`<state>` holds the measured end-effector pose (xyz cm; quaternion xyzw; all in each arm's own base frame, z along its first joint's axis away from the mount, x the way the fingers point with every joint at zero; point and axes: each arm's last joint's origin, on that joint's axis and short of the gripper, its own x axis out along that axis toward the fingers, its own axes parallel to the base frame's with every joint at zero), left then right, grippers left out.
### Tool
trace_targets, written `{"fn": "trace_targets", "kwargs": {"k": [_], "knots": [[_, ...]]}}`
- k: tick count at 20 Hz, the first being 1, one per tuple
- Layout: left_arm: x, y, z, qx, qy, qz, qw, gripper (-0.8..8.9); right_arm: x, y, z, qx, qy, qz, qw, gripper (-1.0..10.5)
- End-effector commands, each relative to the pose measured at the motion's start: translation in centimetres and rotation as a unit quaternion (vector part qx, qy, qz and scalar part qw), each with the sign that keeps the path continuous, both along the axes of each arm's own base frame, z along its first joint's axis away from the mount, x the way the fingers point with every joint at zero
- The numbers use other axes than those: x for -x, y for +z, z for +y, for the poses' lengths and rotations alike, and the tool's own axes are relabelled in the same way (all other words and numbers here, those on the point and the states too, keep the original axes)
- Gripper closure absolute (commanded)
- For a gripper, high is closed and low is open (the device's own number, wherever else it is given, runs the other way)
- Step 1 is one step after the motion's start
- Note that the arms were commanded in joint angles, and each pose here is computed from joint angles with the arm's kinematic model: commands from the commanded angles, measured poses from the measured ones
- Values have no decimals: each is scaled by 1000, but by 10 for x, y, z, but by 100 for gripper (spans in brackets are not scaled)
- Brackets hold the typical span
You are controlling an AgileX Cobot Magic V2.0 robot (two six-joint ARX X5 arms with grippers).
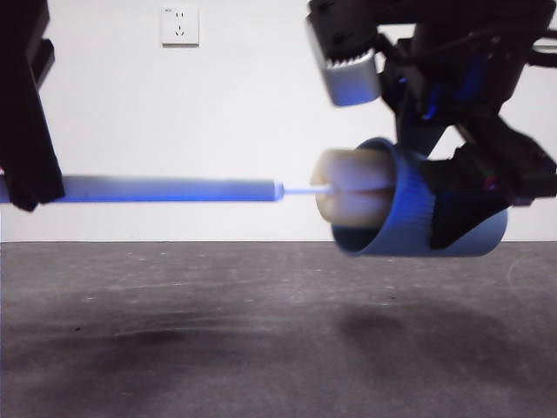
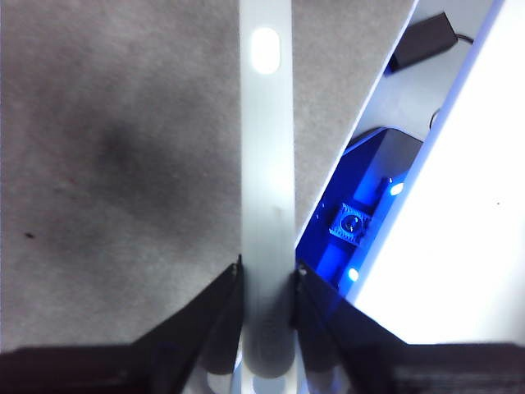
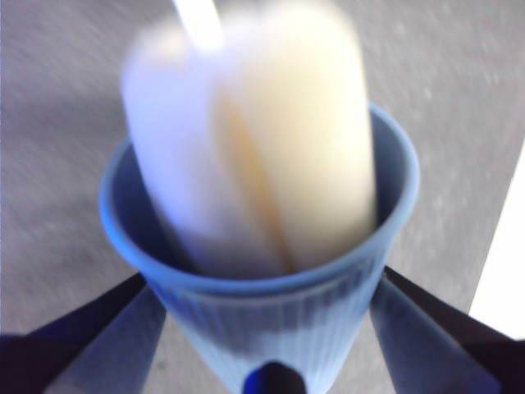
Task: Pick up the cup brush,pick up the cup,insert the brush into the cup,clean the cup,put the cup brush back,put the cup back to the fixed position on the table
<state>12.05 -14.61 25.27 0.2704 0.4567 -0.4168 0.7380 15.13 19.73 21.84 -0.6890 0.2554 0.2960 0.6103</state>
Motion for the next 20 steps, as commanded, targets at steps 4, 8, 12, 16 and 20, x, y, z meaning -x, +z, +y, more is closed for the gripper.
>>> {"fn": "trace_targets", "kwargs": {"k": [4,8,12,16,20], "knots": [[-6,-9,-23,21,11,9,1000,822,10,-11,20,6,38,2,999,964],[-8,-10,-31,45,16,13,999,822,13,-13,23,10,47,3,999,964],[-1,-10,-15,-26,39,10,999,822,13,-13,20,31,34,-6,999,964],[15,-2,8,-74,45,22,996,822,14,-14,20,30,29,-3,999,964],[22,5,17,-68,44,20,997,822,14,-14,20,29,30,-3,999,964]]}}
